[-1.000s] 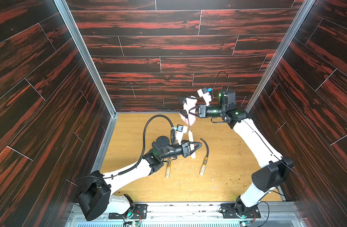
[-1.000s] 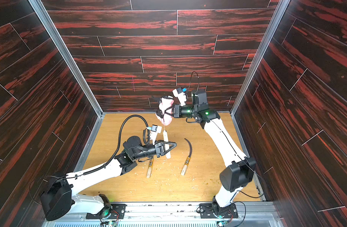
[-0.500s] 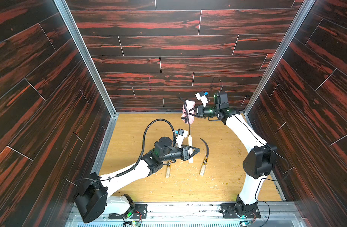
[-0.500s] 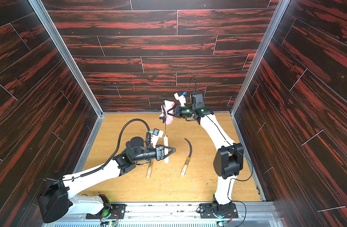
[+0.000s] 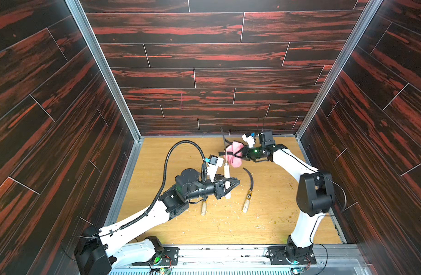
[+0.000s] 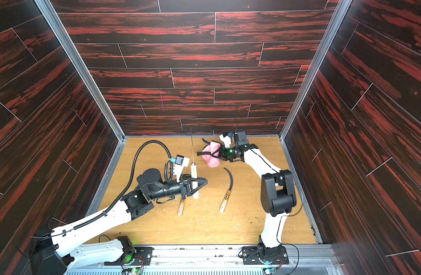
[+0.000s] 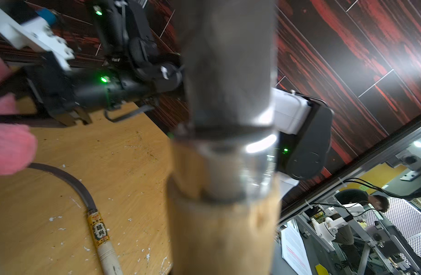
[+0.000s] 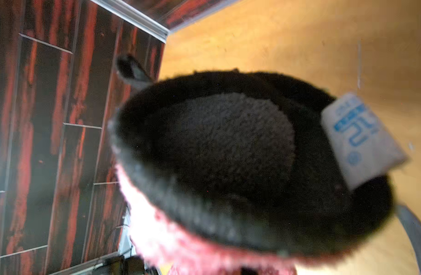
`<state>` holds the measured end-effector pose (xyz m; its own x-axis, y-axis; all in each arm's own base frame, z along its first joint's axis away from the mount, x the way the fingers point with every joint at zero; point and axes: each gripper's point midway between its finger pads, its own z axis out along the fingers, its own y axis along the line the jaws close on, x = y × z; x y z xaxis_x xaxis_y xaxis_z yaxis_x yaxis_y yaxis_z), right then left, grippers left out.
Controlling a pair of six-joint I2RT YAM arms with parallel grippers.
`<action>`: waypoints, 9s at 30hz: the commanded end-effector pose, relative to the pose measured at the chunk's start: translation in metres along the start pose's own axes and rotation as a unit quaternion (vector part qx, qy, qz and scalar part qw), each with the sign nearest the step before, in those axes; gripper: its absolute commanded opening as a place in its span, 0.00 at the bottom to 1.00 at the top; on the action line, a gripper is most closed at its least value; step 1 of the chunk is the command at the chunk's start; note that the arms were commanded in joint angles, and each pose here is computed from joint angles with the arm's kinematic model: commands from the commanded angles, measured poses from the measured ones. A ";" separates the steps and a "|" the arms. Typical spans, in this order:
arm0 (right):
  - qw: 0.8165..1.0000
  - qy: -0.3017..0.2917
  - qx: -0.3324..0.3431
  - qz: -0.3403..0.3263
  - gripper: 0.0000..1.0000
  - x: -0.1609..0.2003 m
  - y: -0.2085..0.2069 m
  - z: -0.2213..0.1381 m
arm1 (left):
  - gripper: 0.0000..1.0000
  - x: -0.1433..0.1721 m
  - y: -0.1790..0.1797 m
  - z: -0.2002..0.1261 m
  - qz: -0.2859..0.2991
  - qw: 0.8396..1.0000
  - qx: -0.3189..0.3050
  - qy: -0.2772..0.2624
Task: Wipe small sickles with rags
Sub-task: Wipe the small sickle, then place the small sickle at the center of the board, then pick up the small sickle from the center of the board.
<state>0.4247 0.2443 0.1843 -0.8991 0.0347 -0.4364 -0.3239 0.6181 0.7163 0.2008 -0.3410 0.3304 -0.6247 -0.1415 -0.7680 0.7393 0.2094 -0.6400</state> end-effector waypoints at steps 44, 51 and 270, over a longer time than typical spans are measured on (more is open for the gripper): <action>0.973 -0.020 0.094 -0.208 0.00 0.015 0.106 -0.033 | 0.00 0.098 0.064 0.027 0.174 0.918 -0.251 0.251; 0.978 -0.008 0.092 -0.187 0.00 0.003 0.087 -0.015 | 0.00 0.097 0.056 0.028 0.201 0.914 -0.255 0.245; 0.972 -0.022 0.233 -0.036 0.00 0.071 -0.004 -0.087 | 0.53 0.185 0.202 -0.120 -0.136 0.790 -0.576 0.159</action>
<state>0.3353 0.1736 0.2009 -0.8492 0.0043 -0.5280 -0.2219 0.9045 0.3641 0.2022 -0.2074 0.0644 -0.8988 -0.0781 -0.4313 -0.0068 0.9864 -0.1643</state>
